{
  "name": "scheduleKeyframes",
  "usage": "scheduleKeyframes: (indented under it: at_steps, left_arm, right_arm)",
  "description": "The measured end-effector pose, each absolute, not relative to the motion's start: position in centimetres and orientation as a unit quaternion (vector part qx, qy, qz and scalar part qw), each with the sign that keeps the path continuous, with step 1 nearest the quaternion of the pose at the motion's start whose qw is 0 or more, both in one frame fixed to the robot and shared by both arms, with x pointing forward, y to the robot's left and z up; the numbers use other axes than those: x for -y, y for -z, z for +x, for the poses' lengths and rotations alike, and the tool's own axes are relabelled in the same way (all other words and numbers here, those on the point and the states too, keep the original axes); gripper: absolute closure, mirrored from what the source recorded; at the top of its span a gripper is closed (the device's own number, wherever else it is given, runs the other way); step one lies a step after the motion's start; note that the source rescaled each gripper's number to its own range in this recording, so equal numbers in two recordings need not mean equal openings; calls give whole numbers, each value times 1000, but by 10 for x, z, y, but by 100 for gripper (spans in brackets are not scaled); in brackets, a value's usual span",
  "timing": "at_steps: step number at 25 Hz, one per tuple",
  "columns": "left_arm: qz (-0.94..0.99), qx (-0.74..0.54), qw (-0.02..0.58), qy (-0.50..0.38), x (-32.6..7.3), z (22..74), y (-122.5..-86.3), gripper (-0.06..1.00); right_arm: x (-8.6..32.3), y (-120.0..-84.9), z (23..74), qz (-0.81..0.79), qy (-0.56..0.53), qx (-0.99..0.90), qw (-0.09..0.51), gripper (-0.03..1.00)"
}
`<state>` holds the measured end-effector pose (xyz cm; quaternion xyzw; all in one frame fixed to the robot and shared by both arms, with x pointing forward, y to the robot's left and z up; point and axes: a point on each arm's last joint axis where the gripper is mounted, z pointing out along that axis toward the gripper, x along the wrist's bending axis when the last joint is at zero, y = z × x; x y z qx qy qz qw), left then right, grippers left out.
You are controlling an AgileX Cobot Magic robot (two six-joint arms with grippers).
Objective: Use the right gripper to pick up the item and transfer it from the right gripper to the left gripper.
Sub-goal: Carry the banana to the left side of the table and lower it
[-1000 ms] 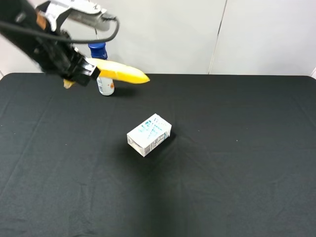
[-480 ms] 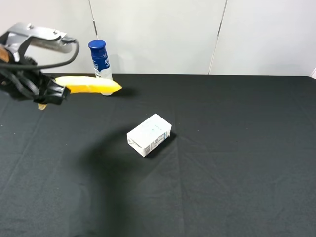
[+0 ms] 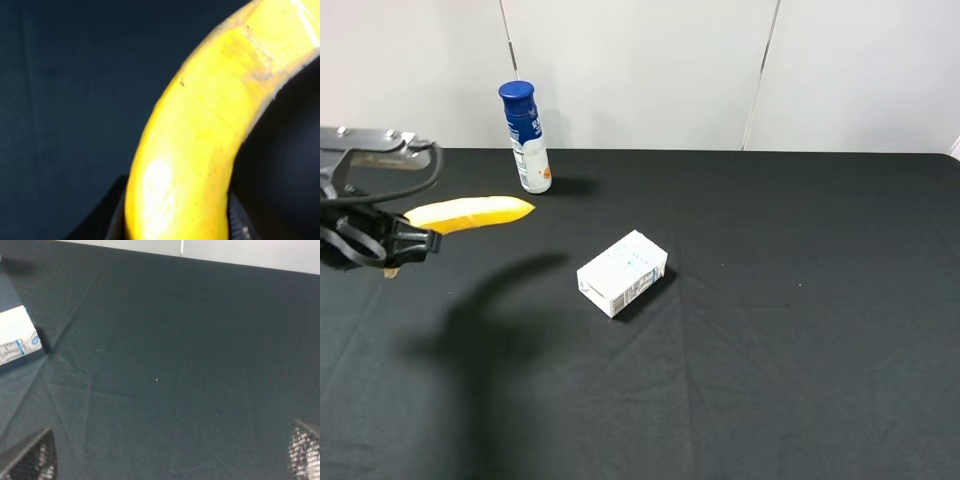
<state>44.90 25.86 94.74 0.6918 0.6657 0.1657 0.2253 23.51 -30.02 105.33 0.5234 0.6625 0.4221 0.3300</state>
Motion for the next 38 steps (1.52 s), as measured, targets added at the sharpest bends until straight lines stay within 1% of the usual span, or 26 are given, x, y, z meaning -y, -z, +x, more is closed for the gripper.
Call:
scheduleKeyframes:
  at_steps: [3,9,12,22,28,29,30,32,33,34,35,37,38]
  left_arm:
    - [678,-681,219,-166,-267,446,-942,94]
    - [661,-684,247,-187,-272,451,-945,94]
    - [661,-683,248,-186,-271,455,-939,94]
    - [672,-694,207,-154,-270,463,-906,94]
    - [675,-695,199,-148,-270,464,-902,94]
    - [675,-695,198,-148,-270,463,-902,93]
    - [675,-696,197,-147,-270,463,-902,86]
    - [675,-696,197,-147,-270,463,-902,57]
    - [675,-696,197,-147,-270,463,-902,38]
    - [675,-696,197,-147,-270,463,-902,22]
    - [675,-696,197,-147,-270,463,-902,11]
    - [675,-696,197,-147,-270,463,-902,2]
    - [675,-696,197,-147,-270,463,-902,-1]
  right_arm:
    - [300,-1053,235,523,-422,-663,330,-3]
    - [300,-1053,235,523,-422,-663,330,-3]
    - [300,-1053,235,523,-422,-663,330,-3]
    - [300,-1053,235,523,-422,-663,330,-3]
    - [300,-1053,235,523,-422,-663,330,-3]
    - [300,-1053,235,523,-422,-663,330,-3]
    - [300,-1053,235,523,-422,-663,330,-3]
    - [300,-1053,235,523,-422,-663,330,-3]
    - [300,-1053,235,523,-422,-663,330,-3]
    - [300,-1053,235,523,-422,-663,330,-3]
    - [300,-1053,235,523,-422,-663,330,-3]
    - [300,-1053,235,523,-422,-663,330,-3]
    - [300,-1053,235,523,-422,-663,330,-3]
